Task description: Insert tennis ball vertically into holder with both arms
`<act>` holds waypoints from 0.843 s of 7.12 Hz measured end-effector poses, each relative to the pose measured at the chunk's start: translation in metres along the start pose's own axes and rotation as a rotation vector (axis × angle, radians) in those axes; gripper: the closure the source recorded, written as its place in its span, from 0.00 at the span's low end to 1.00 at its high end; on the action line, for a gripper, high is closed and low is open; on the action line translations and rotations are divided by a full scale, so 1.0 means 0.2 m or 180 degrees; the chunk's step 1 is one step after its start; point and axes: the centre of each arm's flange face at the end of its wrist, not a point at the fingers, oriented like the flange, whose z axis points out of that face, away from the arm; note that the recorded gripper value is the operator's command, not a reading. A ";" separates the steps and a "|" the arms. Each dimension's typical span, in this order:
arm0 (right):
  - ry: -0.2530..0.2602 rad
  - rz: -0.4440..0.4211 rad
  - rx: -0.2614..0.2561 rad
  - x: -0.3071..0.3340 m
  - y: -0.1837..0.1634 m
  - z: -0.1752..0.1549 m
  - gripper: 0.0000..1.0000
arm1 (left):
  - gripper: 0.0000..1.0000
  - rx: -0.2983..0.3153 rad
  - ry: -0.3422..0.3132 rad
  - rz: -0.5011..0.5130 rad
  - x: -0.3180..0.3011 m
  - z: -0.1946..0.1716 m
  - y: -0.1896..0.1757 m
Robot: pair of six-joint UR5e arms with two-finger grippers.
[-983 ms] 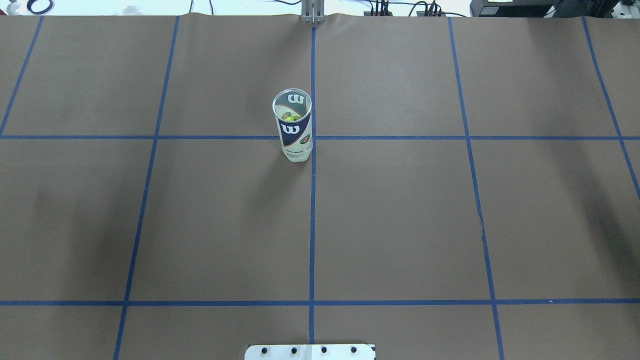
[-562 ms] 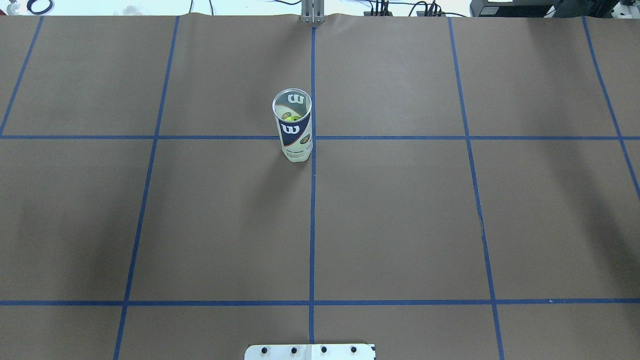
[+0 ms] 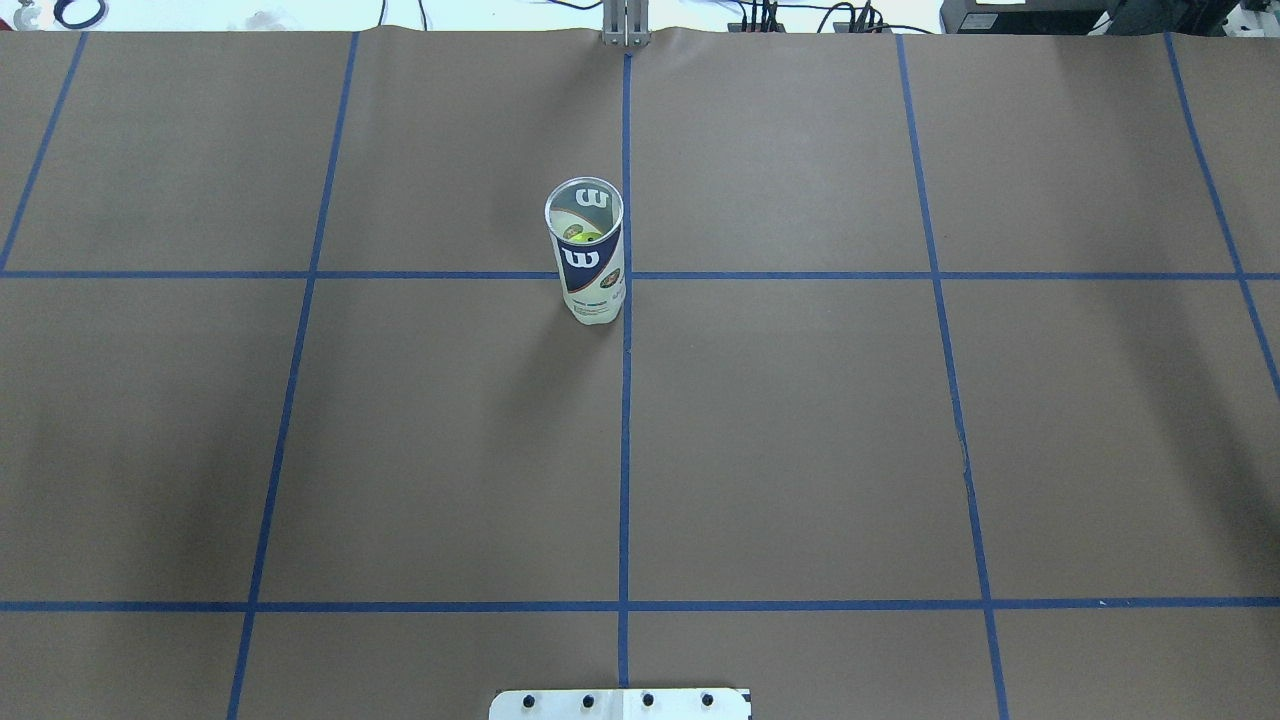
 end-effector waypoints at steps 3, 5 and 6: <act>-0.0083 0.0072 0.0008 0.11 0.02 0.06 0.00 | 0.00 -0.0007 0.0004 -0.0016 -0.01 0.00 0.00; -0.0083 0.0061 0.0026 0.11 0.01 0.05 0.00 | 0.00 -0.0014 0.0005 -0.0037 -0.01 -0.01 0.01; -0.0075 0.0028 0.0062 0.11 0.00 0.05 0.00 | 0.00 -0.0014 0.0005 -0.0041 -0.01 -0.01 0.01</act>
